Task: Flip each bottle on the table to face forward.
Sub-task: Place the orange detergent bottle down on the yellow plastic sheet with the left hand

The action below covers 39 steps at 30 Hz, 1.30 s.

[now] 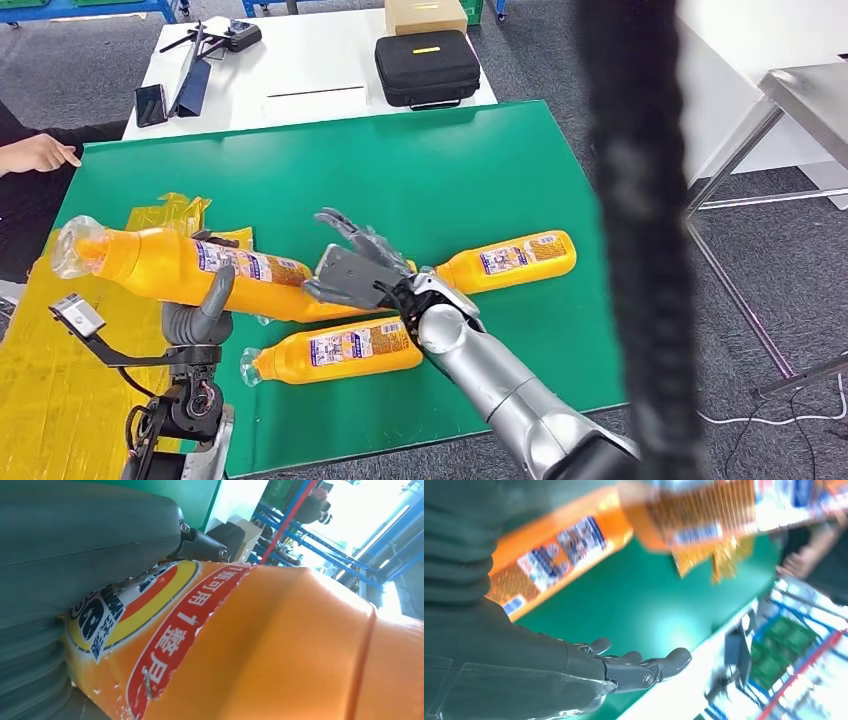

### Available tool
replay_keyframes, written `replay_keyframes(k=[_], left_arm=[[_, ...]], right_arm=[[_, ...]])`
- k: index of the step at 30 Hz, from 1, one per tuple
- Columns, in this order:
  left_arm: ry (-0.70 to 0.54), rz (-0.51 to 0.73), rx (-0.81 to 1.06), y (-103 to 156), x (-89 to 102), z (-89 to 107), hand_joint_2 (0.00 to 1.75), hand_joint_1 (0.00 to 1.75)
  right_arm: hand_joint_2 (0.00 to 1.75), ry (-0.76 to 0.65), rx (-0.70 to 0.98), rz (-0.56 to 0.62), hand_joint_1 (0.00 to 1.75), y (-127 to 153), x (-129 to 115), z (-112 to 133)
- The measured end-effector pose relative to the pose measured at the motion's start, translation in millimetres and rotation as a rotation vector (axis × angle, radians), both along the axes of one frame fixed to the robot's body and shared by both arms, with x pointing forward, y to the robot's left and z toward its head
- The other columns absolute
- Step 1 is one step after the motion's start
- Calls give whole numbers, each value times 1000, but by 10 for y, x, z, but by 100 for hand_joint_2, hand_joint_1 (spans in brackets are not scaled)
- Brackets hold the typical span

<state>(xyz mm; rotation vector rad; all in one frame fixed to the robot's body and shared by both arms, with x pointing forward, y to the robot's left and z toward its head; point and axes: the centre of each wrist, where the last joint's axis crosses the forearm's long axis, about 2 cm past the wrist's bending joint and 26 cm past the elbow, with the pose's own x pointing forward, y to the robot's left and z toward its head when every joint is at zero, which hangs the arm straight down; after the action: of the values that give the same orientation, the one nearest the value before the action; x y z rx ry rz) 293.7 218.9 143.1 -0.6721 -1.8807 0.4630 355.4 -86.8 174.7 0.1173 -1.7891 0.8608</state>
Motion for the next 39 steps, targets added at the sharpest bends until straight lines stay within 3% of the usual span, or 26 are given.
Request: replay_keyframes(k=[4, 7, 10, 13, 15, 19, 28, 33, 39], left_arm=[[2, 31, 28, 22, 4, -3, 175, 175], [11, 177, 187, 71, 30, -1, 175, 175], [7, 470, 549, 194, 105, 63, 175, 175], [-45, 808, 1026, 357, 250, 152, 175, 175], [-114, 947, 1294, 455, 356, 155, 175, 175], [-101, 980, 1412, 577, 459, 94, 175, 175], [60, 971, 1871, 1025, 710, -208, 175, 175], [165, 901, 1953, 1217, 712, -418, 175, 175], [243, 853, 1994, 1285, 700, -535, 175, 175]], right_arm=[[0, -15, 48, -30, 0, -140, 9, 25], [0, -18, 87, -43, 0, -232, -9, 30], [0, -18, 114, -35, 0, -361, -38, 40], [0, -24, 100, 6, 0, -452, -57, 45], [0, -33, 87, 28, 0, -477, -60, 59], [175, -43, 72, 46, 0, -501, -63, 74], [175, -57, -206, 234, 0, -238, -279, -45], [175, -69, -295, 296, 0, -126, -411, -118], [175, -80, -361, 325, 0, -101, -463, -154]])
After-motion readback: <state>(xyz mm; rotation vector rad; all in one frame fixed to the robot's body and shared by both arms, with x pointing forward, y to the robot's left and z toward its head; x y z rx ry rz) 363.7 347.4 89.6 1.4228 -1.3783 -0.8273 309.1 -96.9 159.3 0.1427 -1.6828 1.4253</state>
